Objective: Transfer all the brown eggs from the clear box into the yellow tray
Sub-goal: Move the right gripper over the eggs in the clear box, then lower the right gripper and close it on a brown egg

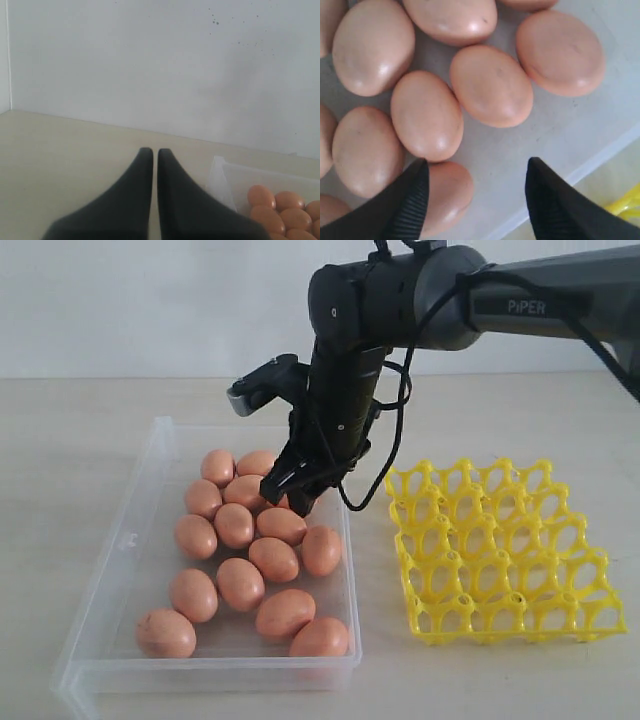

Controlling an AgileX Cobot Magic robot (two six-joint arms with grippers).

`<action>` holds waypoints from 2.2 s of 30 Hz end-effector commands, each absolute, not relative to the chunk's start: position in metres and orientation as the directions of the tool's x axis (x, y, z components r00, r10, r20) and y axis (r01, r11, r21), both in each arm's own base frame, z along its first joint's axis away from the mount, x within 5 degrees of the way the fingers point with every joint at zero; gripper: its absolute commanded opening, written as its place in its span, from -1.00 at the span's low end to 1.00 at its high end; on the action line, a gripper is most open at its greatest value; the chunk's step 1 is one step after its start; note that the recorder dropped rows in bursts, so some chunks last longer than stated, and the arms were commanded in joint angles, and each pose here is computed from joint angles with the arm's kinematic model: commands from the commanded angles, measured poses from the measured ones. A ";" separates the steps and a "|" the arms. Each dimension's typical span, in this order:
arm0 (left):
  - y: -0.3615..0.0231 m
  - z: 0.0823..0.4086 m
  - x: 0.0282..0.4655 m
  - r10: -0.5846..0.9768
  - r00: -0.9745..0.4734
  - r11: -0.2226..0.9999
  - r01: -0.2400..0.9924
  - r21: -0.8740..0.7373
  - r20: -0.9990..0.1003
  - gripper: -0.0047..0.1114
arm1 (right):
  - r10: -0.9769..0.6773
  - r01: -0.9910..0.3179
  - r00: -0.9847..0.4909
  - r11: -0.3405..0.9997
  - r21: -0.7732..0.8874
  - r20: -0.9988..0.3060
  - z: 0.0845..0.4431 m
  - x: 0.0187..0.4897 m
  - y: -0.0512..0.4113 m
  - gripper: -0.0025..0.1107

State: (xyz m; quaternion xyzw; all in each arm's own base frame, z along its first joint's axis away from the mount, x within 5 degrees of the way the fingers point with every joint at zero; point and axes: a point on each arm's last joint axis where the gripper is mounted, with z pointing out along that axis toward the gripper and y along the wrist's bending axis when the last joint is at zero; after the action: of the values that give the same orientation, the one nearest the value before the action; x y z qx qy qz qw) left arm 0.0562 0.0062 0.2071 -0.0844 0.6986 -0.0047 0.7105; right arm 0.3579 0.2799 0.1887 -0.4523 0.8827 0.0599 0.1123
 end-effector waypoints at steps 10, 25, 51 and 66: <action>0.006 0.206 0.056 -0.142 0.028 0.984 -0.108 -0.144 -0.989 -0.85 | -0.845 -0.913 -0.369 0.407 -0.017 -0.388 0.177 0.359 0.306 -0.05; 0.006 0.206 0.056 -0.142 0.028 0.984 -0.108 -0.144 -0.989 -0.85 | -0.907 -0.940 -0.323 0.341 -0.021 -0.270 0.152 0.354 0.305 -0.05; 0.006 0.206 0.056 -0.142 0.026 0.984 -0.109 -0.144 -0.990 -0.85 | -0.909 -0.954 -0.255 0.292 -0.068 -0.329 0.154 0.351 0.318 -0.05; 0.006 0.206 0.056 -0.142 0.028 0.984 -0.108 -0.144 -0.989 -0.85 | -0.899 -0.937 -0.330 0.349 -0.016 -0.289 0.127 0.352 0.319 -0.05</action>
State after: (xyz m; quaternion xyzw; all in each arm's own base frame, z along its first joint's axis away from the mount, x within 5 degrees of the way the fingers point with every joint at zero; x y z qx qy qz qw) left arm 0.0562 0.0062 0.2071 -0.0844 0.6986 -0.0047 0.7105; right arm 0.3527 0.3182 0.1288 -0.5703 0.8081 0.0758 0.1268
